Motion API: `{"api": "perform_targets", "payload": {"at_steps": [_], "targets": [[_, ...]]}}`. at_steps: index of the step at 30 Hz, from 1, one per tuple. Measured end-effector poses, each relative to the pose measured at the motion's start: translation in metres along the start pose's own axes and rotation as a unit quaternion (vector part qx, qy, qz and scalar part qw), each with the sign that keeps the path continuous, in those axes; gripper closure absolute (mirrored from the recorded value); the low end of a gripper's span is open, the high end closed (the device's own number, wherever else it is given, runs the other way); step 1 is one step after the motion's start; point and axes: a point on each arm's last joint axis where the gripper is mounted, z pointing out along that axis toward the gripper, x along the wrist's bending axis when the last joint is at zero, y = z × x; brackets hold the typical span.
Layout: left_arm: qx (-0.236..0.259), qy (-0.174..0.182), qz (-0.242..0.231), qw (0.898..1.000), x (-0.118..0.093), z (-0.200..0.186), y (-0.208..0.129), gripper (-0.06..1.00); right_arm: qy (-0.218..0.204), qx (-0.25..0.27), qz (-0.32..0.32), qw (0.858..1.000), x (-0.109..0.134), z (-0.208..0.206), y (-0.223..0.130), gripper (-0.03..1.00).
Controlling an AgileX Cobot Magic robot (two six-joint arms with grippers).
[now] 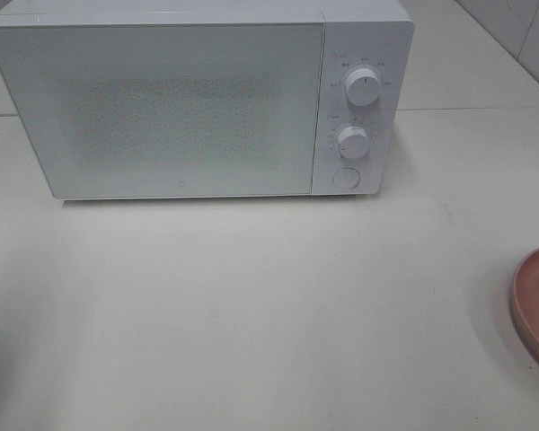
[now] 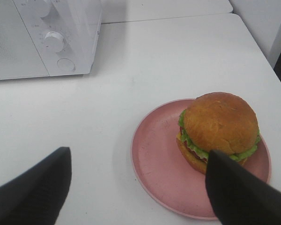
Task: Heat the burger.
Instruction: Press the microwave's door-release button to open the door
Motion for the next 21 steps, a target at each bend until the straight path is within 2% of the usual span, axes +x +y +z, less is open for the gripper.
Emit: {"api": "perform_targets", "payload": {"at_steps": [5,7,8,10,11,12,14,15,16,18,19,21], "targets": [[-0.017,0.004,0.003,1.0,0.001,0.004,-0.029,-0.02,0.0,0.0,0.0,1.0,0.0,0.0,0.0,0.23],[-0.049,0.004,0.005,0.999,0.001,-0.002,-0.041,-0.02,0.0,0.0,0.0,1.0,0.0,0.0,0.0,0.23],[-0.049,0.004,0.005,0.999,0.001,-0.002,-0.041,-0.02,0.0,0.0,0.0,1.0,0.0,0.0,0.0,0.23],[-0.092,0.008,0.009,0.996,0.001,-0.012,-0.048,-0.02,0.0,0.0,0.0,1.0,0.0,0.0,0.0,0.23],[-0.092,0.008,0.009,0.996,0.001,-0.012,-0.048,-0.02,0.0,0.0,0.0,1.0,0.0,0.0,0.0,0.23],[-0.122,0.012,0.012,0.992,0.001,-0.019,-0.054,-0.02,0.0,0.0,0.0,1.0,0.0,0.0,0.0,0.23],[-0.137,0.012,0.013,0.99,0.001,-0.023,-0.057,-0.02,0.0,0.0,0.0,1.0,0.0,0.0,0.0,0.23],[-0.166,0.012,0.014,0.986,0.001,-0.029,-0.064,-0.02,0.0,0.0,0.0,1.0,0.0,0.0,0.0,0.23],[-0.166,0.012,0.014,0.986,0.001,-0.029,-0.064,-0.02,0.0,0.0,0.0,1.0,0.0,0.0,0.0,0.23],[-0.214,0.007,0.014,0.977,0.0,-0.039,-0.075,-0.02,0.0,0.0,0.0,1.0,0.0,0.0,0.0,0.23],[-0.214,0.007,0.014,0.977,0.0,-0.039,-0.075,-0.02,0.0,0.0,0.0,1.0,0.0,0.0,0.0,0.23],[-0.26,-0.005,0.013,0.965,-0.003,-0.048,-0.087,-0.02,0.0,0.0,0.0,1.0,0.0,0.0,0.0,0.23]]}}
